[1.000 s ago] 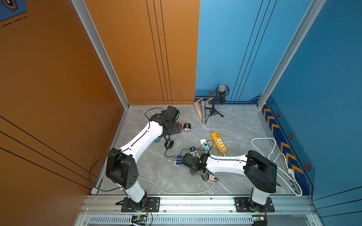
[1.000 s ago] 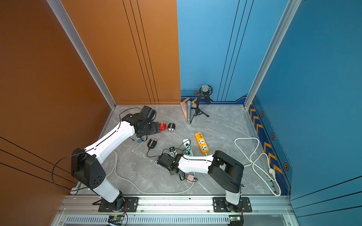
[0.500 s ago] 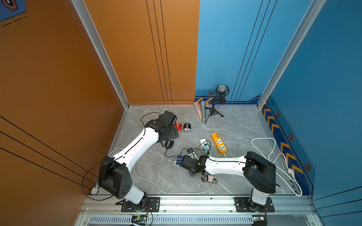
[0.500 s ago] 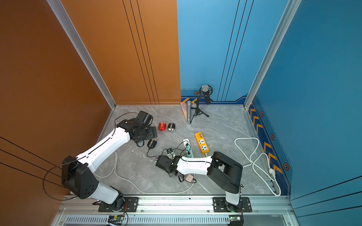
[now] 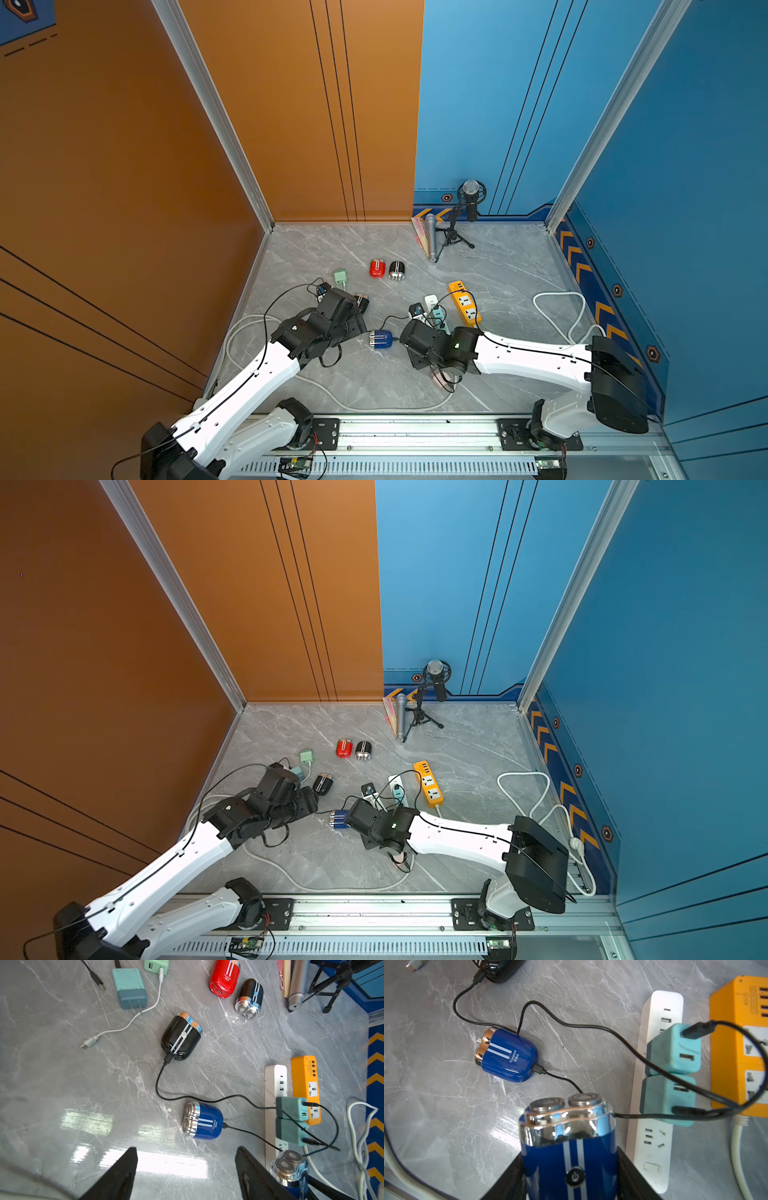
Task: Unplug the electric shaver
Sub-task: Pick up the electric shaver from the center of the board.
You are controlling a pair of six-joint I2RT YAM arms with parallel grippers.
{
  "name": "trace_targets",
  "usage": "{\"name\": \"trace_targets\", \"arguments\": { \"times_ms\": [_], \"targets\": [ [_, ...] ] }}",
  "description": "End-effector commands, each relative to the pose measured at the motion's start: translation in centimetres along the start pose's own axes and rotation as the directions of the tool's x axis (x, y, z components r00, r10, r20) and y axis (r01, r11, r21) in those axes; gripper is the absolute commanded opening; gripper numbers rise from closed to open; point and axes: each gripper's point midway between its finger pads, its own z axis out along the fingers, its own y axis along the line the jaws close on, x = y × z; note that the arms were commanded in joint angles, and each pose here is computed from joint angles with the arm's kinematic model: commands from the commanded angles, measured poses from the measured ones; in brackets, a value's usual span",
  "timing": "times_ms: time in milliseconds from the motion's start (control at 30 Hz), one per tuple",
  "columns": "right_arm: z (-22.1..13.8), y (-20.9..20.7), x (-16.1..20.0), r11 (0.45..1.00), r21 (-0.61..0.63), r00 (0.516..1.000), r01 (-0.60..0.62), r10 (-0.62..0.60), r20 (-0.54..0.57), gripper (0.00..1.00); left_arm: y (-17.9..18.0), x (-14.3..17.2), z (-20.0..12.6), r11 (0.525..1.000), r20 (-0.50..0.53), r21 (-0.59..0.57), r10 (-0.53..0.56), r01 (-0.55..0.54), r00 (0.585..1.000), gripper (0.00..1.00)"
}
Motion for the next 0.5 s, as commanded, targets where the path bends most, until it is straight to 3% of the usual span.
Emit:
{"name": "trace_targets", "arguments": {
  "times_ms": [0, 200, 467],
  "targets": [
    [-0.9, -0.2, -0.8, 0.998, -0.046, 0.998, -0.052, 0.053, 0.025, 0.46, -0.8, 2.3, 0.3, 0.996, -0.049, 0.086, -0.012, 0.016, 0.999, 0.76],
    [-1.9, -1.0, -1.4, 0.989, -0.073, 0.990, -0.130, 0.134, 0.052, 0.46, -0.6, 6.9, 0.4, 0.984, -0.116, 0.179, 0.036, -0.015, 0.993, 0.70],
    [-2.6, -1.6, -1.4, 0.973, -0.101, 0.974, -0.206, 0.214, 0.075, 0.46, -5.8, 10.9, 1.0, 0.906, -0.071, 0.414, 0.128, -0.088, 0.989, 0.61]
  ]
}}
